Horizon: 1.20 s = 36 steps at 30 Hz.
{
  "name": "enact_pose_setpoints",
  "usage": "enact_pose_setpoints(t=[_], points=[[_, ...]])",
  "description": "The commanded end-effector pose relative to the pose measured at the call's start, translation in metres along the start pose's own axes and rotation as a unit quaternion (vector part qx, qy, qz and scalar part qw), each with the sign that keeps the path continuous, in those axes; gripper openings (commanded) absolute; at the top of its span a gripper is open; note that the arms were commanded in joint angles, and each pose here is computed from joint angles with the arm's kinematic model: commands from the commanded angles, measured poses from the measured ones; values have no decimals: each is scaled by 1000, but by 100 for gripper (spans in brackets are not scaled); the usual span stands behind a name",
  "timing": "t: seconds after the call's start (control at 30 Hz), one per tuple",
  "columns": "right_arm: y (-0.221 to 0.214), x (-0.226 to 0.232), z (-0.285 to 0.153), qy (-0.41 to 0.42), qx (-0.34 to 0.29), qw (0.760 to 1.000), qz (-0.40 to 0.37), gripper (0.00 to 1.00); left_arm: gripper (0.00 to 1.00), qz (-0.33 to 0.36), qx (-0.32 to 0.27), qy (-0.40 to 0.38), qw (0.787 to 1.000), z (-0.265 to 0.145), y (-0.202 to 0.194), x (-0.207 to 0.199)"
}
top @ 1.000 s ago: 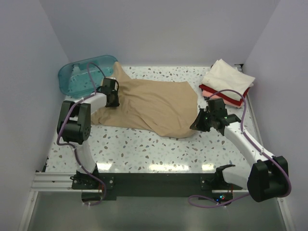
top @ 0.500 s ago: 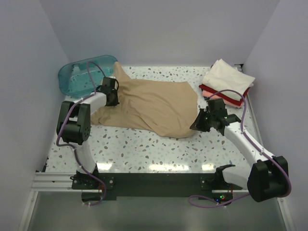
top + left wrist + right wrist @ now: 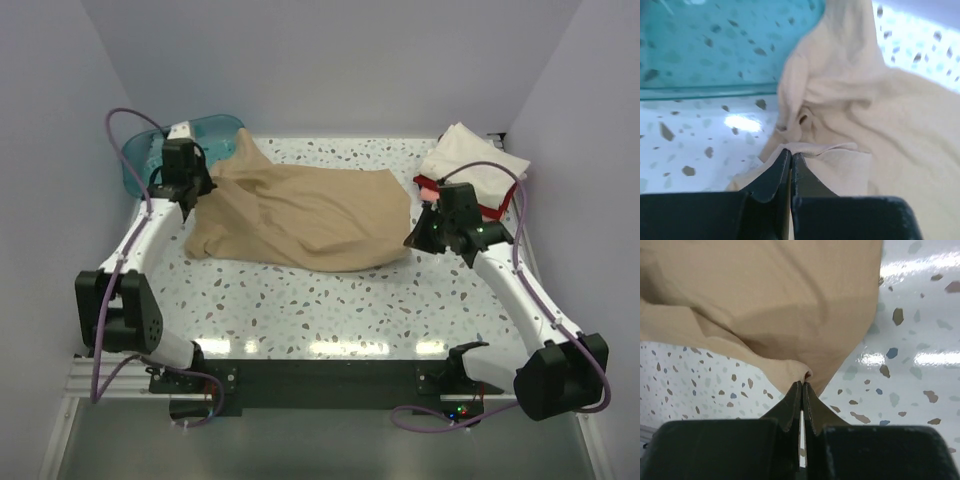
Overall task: Fold and stack the t-shirts
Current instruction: Flatten the tshirt out
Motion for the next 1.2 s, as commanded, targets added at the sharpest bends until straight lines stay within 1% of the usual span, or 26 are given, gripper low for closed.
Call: enact_pose_setpoints(t=[0.0,0.03,0.07,0.13,0.23,0.27,0.33,0.47,0.5,0.57,0.6,0.67,0.73,0.77,0.8,0.87,0.9,0.97,1.0,1.07,1.13,1.17], points=[[30,0,-30,-40,-60,997,-31,0,0,-58,-83,-8,995,-43,49,10],[34,0,-35,-44,-67,996,-37,0,0,-73,-110,-3,991,-56,64,21],[46,2,-44,-54,-91,994,-41,0,0,-77,-121,-3,990,-62,71,24],[57,3,-54,-66,-110,990,-50,0,0,-84,-153,-1,985,-82,90,27],[86,6,-81,-88,-167,980,-61,0,0,-91,-193,-17,977,-110,117,20],[99,10,-97,-90,-199,974,-63,0,0,-91,-202,-26,975,-115,123,17],[115,11,-117,-106,-240,962,-74,0,0,-97,-234,-50,966,-139,146,7],[149,23,-178,-110,-347,928,-83,0,0,-101,-295,-98,945,-189,185,-12],[152,25,-190,-106,-366,921,-83,0,0,-97,-319,-114,936,-210,200,-18],[162,32,-218,-93,-412,902,-90,0,0,-87,-342,-142,925,-236,212,-26],[165,34,-228,-89,-429,894,-92,0,0,-84,-367,-160,913,-259,223,-31],[168,38,-256,-83,-470,873,-98,0,0,-77,-393,-176,899,-286,230,-34],[168,39,-277,-81,-497,858,-103,0,0,-68,-433,-193,878,-324,239,-37],[168,41,-292,-80,-513,848,-107,0,0,-66,-444,-199,871,-335,241,-38],[167,41,-302,-80,-525,841,-107,0,0,-60,-468,-206,857,-358,247,-38],[164,42,-326,-80,-551,824,-110,0,0,-58,-489,-215,843,-380,251,-39],[164,42,-334,-82,-559,818,-109,0,0,-54,-508,-229,829,-400,254,-41],[165,44,-348,-84,-570,810,-109,0,0,-46,-514,-255,817,-413,256,-47],[166,44,-350,-83,-570,810,-110,0,0,-51,-522,-274,806,-424,258,-51],[168,45,-349,-81,-567,812,-111,0,0,-44,-511,-299,804,-420,260,-59],[174,45,-337,-87,-559,817,-110,0,0,-42,-490,-325,808,-403,263,-68],[175,43,-321,-92,-544,827,-111,0,0,-41,-476,-333,813,-391,263,-72]])
Point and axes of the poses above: each gripper's point midway between its finger pads, its own z axis out along the fingers, its own x axis along the line the jaws close on, y = z × x, the point moved 7 cm from there along -z, back along the fingers, and after that the axes turned 14 degrees about -z, right-handed, at the moved point
